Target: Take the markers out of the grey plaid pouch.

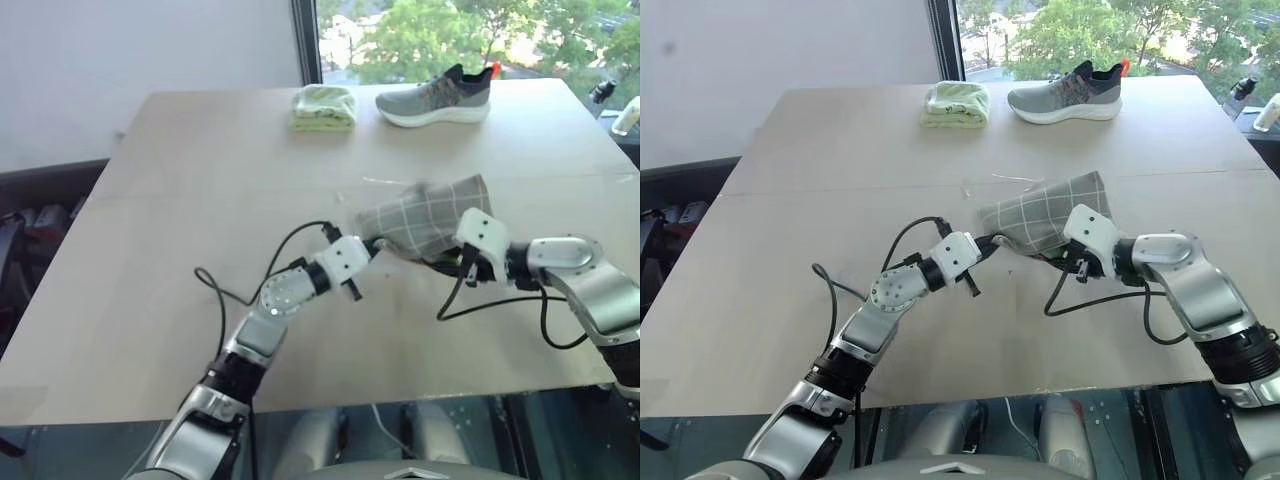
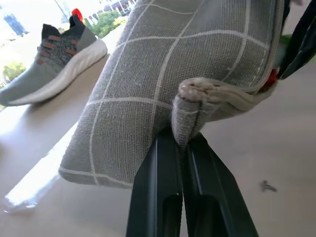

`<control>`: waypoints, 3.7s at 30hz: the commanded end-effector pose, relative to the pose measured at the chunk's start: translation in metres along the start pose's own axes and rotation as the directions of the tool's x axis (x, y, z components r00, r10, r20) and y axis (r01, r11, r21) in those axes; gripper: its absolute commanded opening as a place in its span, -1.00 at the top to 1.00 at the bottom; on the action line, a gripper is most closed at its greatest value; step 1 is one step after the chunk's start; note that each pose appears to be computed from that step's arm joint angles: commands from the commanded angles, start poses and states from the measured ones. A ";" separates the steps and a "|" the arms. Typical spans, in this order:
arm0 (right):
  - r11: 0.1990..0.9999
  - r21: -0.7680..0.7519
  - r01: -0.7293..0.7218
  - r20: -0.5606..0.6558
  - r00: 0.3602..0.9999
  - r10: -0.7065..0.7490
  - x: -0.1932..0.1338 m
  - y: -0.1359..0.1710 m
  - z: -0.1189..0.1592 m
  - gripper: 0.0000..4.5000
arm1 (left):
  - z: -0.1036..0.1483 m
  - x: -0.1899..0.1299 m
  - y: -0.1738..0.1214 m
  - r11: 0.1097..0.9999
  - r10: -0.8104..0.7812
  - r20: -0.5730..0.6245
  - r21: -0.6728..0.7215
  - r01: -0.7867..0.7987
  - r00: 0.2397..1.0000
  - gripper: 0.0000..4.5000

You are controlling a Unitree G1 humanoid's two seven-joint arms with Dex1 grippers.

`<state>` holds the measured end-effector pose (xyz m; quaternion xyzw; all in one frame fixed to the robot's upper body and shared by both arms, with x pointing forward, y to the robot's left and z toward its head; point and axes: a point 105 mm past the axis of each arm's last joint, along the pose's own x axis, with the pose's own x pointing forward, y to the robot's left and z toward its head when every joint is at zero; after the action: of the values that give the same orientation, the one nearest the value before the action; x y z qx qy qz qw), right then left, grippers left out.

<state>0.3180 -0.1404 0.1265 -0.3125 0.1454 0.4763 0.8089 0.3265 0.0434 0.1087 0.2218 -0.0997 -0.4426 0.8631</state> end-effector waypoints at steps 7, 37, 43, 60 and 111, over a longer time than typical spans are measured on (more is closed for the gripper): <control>0.905 0.396 0.155 0.099 0.973 -0.209 0.010 -0.033 0.010 0.59 | 0.021 -0.007 -0.002 0.997 -0.014 0.046 -0.079 0.017 0.999 1.00; 0.487 0.871 -0.066 0.095 0.995 -0.034 -0.026 0.015 0.012 0.59 | 0.004 0.002 0.020 0.967 0.216 -0.070 -0.122 -0.223 0.974 1.00; 0.764 0.625 0.160 -0.148 0.985 -0.084 -0.049 0.001 -0.039 0.59 | 0.004 -0.003 0.027 0.958 0.254 -0.070 -0.119 -0.261 0.965 1.00; 0.899 0.032 0.436 -0.263 0.872 -0.413 -0.110 -0.078 -0.088 -0.67 | 0.006 -0.058 0.009 0.975 0.106 -0.107 -0.182 -0.124 0.989 1.00; 0.995 0.056 -0.083 0.043 0.996 0.081 0.026 0.005 0.032 -0.62 | 0.042 -0.039 -0.027 0.932 -0.125 0.065 -0.334 0.139 0.990 1.00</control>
<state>0.3260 -0.1028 0.1317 -0.2490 0.1674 0.5049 0.8094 0.2720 0.0552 0.1227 0.0658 -0.0002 -0.5015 0.8626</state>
